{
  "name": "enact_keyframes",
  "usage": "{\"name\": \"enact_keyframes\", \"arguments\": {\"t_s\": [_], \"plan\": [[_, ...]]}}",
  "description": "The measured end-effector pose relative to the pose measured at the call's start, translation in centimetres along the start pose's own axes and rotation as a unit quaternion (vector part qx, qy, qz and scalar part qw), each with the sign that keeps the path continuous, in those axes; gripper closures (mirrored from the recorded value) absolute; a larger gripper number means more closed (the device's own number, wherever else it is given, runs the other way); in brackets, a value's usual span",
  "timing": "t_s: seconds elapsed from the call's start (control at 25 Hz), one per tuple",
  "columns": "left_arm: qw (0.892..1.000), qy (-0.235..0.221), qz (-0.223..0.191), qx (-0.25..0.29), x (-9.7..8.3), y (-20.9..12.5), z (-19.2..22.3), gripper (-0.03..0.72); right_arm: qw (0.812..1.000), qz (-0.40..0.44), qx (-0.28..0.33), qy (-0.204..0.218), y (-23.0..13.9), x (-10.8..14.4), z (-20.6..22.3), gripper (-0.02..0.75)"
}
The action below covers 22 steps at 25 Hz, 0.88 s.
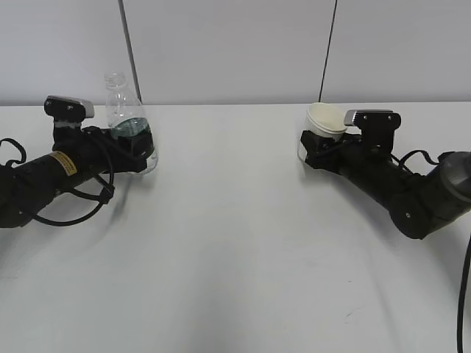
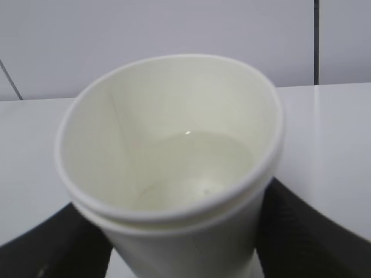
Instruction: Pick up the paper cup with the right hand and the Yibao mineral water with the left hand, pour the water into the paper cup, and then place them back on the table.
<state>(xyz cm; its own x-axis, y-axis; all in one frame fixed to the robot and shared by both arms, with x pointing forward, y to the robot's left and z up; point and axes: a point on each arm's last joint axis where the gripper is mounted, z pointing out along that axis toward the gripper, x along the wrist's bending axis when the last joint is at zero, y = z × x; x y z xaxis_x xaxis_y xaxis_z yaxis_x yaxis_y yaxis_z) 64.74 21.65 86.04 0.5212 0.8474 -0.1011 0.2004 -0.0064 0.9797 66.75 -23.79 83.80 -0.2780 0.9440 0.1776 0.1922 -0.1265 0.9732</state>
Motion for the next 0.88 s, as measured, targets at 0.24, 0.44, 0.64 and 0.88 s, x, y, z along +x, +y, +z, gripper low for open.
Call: {"name": "enact_keyframes", "arguments": {"t_s": [0.24, 0.44, 0.64, 0.88], "plan": [[1.0, 0.001, 0.0, -0.001, 0.05, 0.09, 0.06, 0.341, 1.0, 0.002, 0.004, -0.001, -0.74, -0.12, 0.0, 0.217], [1.0, 0.001, 0.001, -0.001, 0.06, 0.09, 0.06, 0.341, 1.0, -0.025, 0.006, 0.008, -0.79, 0.03, 0.0, 0.217], [1.0, 0.003, 0.001, 0.0, 0.09, 0.1, 0.09, 0.341, 0.999, -0.031, 0.008, 0.009, -0.83, 0.06, 0.0, 0.218], [1.0, 0.003, 0.001, 0.0, 0.09, 0.1, 0.09, 0.341, 0.999, -0.031, 0.009, 0.01, -0.91, 0.06, 0.0, 0.218]]}}
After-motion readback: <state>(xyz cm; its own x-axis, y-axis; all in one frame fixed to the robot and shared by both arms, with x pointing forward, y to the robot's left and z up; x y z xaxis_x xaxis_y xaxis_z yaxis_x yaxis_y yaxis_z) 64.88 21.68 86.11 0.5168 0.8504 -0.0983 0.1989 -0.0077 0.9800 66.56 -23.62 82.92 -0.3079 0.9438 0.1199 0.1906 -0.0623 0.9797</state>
